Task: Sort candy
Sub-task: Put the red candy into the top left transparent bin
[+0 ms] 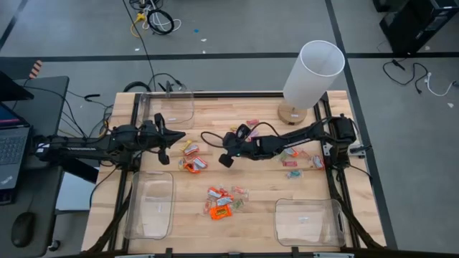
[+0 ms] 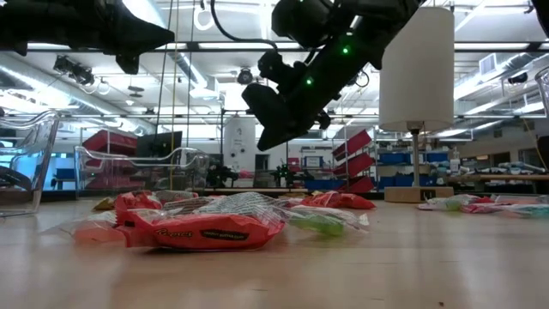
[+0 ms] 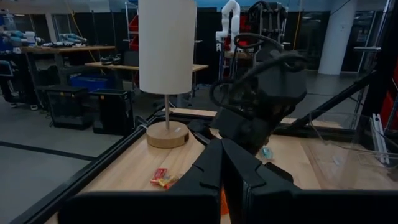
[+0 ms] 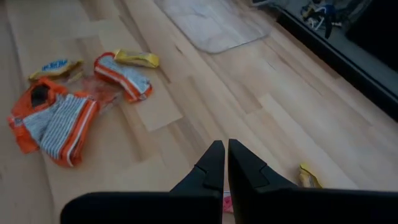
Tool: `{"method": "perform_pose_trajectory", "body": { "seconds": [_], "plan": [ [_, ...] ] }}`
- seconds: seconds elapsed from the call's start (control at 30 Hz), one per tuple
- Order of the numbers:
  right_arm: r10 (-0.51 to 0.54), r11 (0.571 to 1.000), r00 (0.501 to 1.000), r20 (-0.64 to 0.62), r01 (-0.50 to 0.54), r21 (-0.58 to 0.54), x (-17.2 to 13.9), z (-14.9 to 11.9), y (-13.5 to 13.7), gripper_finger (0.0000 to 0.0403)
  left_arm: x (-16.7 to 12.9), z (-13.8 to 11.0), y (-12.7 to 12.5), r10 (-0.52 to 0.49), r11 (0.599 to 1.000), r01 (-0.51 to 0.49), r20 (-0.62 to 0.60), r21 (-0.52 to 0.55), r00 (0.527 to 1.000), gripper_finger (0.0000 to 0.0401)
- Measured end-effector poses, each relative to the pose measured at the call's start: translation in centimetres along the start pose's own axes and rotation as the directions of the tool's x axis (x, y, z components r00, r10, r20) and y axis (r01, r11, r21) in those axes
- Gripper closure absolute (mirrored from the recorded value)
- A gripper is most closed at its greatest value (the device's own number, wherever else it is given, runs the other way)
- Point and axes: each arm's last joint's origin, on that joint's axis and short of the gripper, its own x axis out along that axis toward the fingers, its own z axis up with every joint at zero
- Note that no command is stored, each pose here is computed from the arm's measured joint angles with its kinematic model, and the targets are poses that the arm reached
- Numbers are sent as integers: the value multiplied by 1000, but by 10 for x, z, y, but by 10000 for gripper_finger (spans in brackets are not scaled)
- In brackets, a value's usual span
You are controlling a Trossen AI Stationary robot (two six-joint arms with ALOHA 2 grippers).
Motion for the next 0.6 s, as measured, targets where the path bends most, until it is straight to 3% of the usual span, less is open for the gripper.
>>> {"method": "perform_pose_trajectory", "body": {
  "seconds": [0.4,0.6],
  "plan": [
    [0,999,1000,-8,1,40,0,-1,-1,394,0,-1,0,0,1000,0,-7,1,1000,393],
    [-7,999,1000,-26,6,-32,0,-2,-2,394,0,-1,0,0,1000,0,-14,2,1000,393]
  ]
}}
